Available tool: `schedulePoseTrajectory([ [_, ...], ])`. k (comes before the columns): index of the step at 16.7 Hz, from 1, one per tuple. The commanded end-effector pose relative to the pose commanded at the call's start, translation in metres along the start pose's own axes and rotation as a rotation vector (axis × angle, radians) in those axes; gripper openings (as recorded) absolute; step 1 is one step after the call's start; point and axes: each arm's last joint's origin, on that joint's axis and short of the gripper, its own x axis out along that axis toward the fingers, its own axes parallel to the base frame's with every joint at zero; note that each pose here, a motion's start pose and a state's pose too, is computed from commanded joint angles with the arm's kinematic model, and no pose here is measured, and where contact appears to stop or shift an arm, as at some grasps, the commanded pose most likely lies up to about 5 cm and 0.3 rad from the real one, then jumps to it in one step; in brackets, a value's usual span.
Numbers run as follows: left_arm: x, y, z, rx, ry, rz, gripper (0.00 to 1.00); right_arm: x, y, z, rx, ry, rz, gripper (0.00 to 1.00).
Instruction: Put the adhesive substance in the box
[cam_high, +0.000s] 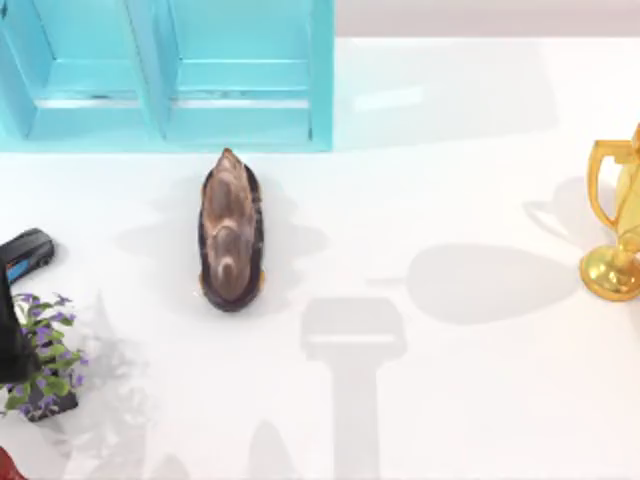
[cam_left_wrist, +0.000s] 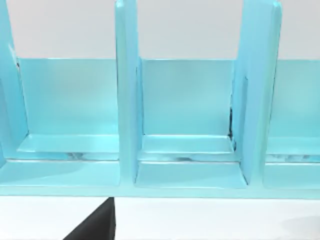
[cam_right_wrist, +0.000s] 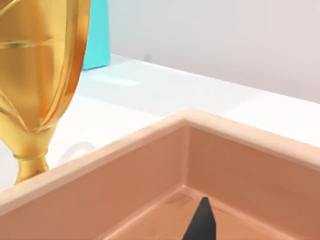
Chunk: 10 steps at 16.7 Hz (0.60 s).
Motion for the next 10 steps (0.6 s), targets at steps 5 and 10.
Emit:
schedulePoseTrajectory([
  [5, 0.0, 0.0, 0.0, 0.0, 0.0, 0.0, 1.0, 0.0, 0.0, 0.0, 0.0, 0.0, 0.0, 1.0],
  [10, 0.0, 0.0, 0.0, 0.0, 0.0, 0.0, 1.0, 0.0, 0.0, 0.0, 0.0, 0.0, 0.0, 1.0],
])
